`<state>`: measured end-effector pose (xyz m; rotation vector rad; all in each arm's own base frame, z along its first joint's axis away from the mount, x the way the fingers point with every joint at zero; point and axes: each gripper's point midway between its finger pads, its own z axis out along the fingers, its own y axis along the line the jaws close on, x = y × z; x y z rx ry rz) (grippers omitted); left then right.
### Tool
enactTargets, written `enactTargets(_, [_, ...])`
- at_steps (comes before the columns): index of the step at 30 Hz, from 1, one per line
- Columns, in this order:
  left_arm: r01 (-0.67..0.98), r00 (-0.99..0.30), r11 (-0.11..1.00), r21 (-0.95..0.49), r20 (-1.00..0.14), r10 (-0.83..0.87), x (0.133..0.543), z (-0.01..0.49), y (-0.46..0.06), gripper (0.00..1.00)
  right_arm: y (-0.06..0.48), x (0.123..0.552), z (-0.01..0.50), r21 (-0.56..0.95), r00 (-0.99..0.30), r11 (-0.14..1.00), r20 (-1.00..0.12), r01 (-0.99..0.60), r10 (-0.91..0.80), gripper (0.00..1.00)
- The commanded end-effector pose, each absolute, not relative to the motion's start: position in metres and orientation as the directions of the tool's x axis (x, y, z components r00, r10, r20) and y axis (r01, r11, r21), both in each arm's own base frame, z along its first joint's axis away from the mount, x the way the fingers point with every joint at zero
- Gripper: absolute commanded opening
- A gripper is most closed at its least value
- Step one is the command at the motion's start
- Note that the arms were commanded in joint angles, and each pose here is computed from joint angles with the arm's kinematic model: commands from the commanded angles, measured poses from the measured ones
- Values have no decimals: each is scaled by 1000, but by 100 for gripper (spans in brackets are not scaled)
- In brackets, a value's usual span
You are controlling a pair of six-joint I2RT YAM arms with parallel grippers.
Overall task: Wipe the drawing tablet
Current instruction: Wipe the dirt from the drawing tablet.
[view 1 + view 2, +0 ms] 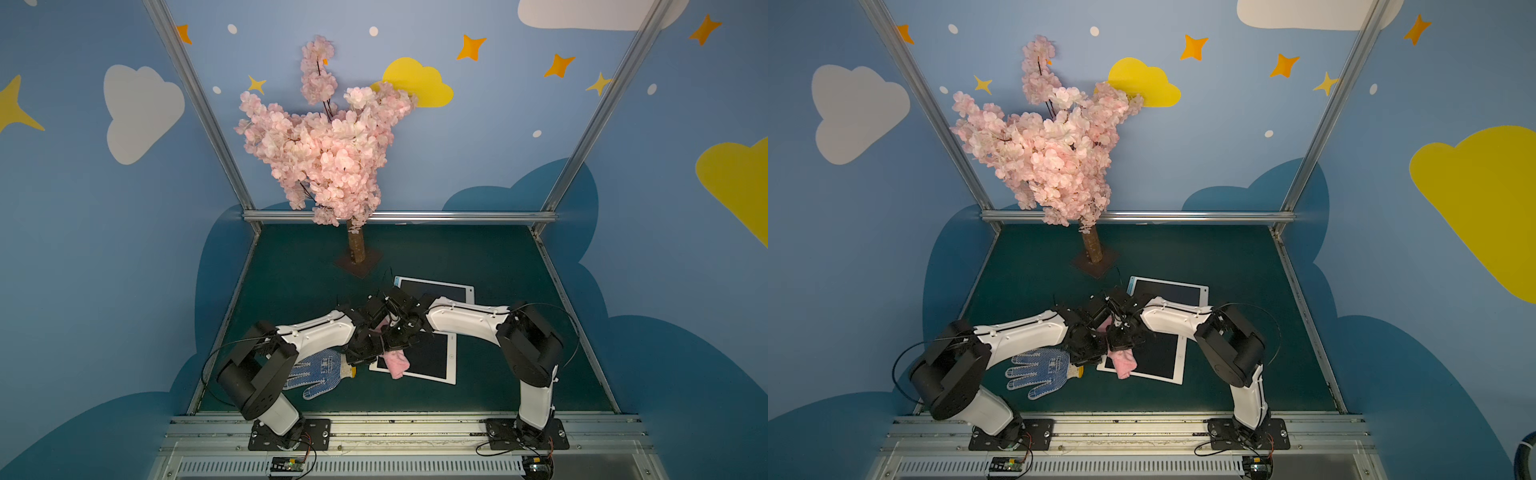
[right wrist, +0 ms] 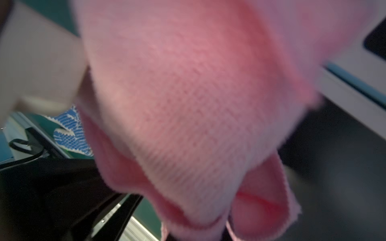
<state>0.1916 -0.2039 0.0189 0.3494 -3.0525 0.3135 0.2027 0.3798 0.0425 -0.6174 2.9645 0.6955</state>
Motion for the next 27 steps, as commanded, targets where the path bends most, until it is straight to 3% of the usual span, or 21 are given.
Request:
enactTargets(1, [-216, -976, 956, -200, 69, -206, 196, 5, -210, 12, 366, 218, 41, 393, -939, 853, -139, -344, -315, 0])
enactTargets(5, [-214, -977, 955, -206, 65, -205, 198, 6, -212, 12, 316, 227, 31, 361, -972, 903, -105, -233, -209, 0])
enactTargets(12, [-192, -980, 953, -233, -11, -200, 215, 43, -215, 12, 275, 220, 31, 305, -979, 932, -106, -197, -172, 0])
enactTargets(19, [-218, -963, 931, -292, -89, -253, 256, 81, -209, 14, 256, 208, 51, 278, -962, 925, -156, -260, -224, 0])
enactTargets(27, [-163, -980, 944, -287, -63, -188, 297, 57, -223, 13, 252, 190, 58, 254, -939, 907, -167, -335, -300, 0])
